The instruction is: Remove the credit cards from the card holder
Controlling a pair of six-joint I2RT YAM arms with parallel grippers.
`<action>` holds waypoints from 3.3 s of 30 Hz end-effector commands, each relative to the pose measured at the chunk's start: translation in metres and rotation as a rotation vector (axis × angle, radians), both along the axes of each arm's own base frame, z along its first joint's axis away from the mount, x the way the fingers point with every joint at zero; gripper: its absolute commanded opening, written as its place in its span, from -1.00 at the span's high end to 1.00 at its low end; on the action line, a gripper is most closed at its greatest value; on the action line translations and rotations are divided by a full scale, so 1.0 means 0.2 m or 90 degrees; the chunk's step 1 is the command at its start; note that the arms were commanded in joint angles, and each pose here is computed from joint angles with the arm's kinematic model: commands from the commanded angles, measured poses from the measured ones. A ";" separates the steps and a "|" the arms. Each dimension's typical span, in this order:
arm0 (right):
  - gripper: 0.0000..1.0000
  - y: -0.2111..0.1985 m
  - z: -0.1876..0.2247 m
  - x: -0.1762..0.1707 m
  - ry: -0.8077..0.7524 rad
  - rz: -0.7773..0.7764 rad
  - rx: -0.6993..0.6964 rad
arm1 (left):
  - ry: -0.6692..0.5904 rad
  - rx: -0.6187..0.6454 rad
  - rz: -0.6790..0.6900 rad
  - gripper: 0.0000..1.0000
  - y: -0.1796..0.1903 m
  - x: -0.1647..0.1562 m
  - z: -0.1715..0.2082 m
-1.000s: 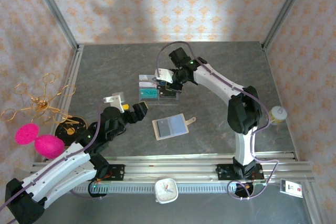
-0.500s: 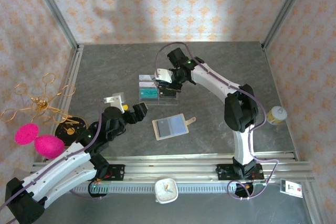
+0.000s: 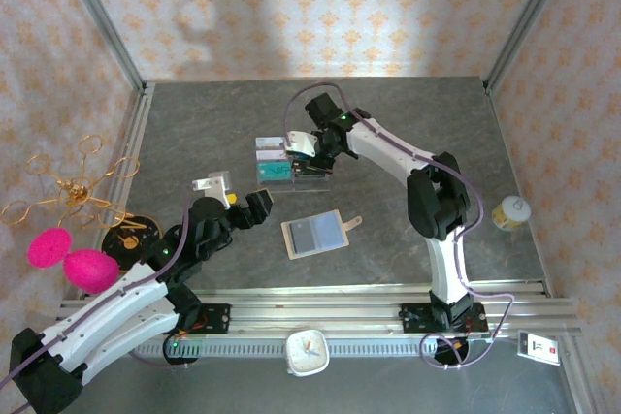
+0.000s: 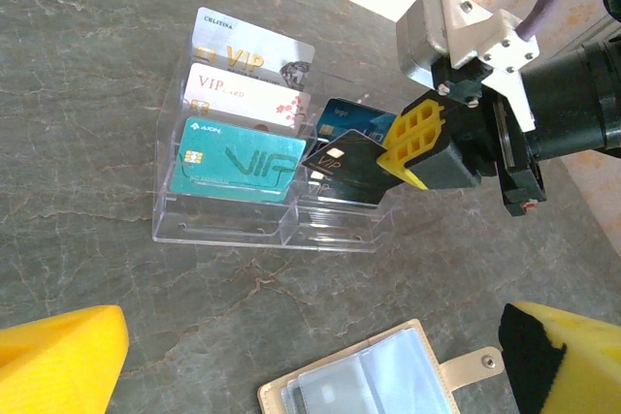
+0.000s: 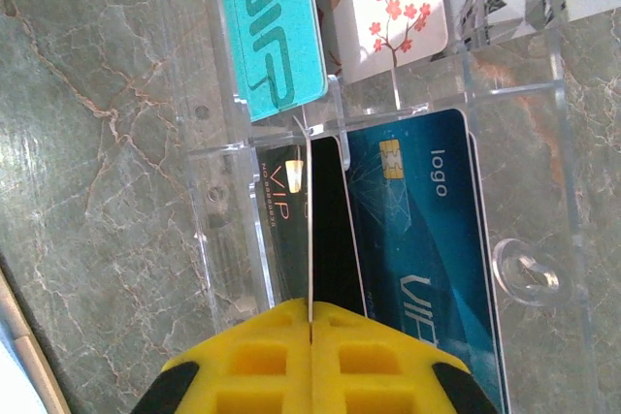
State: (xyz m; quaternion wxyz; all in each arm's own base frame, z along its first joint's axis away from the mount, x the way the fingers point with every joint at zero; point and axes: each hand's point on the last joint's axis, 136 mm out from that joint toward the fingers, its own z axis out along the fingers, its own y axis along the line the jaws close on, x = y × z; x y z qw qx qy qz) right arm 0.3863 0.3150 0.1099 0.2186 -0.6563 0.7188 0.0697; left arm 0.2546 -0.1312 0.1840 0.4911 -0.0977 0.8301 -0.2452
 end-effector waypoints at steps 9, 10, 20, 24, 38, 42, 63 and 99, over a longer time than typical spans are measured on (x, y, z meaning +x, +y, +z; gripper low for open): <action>1.00 -0.04 0.08 0.09 -0.058 -0.043 -0.012 | 0.007 0.005 -0.001 -0.98 0.01 0.00 -0.02; 1.00 -0.05 0.08 0.10 -0.059 -0.045 -0.012 | 0.006 0.004 0.000 -0.98 0.01 0.00 -0.02; 1.00 -0.07 0.04 0.10 -0.050 -0.034 -0.028 | 0.005 0.005 -0.004 -0.98 0.00 0.00 -0.01; 1.00 -0.07 0.03 0.09 -0.046 -0.033 -0.028 | 0.004 0.004 -0.006 -0.98 0.00 0.00 0.00; 0.52 0.06 0.26 0.23 -0.103 -0.104 0.091 | 0.012 -0.007 -0.007 -0.98 0.00 0.00 -0.03; 0.42 0.15 0.44 0.21 -0.078 -0.132 0.197 | 0.007 -0.023 -0.004 -0.99 -0.01 0.00 -0.02; 0.27 0.04 -0.16 -0.72 0.115 -0.617 0.248 | 0.048 -0.077 -0.013 -0.92 -0.03 -0.05 -0.15; 1.00 0.14 -0.30 -1.00 0.225 -0.741 0.322 | 0.195 -0.080 -0.185 0.72 -0.38 -0.18 -0.52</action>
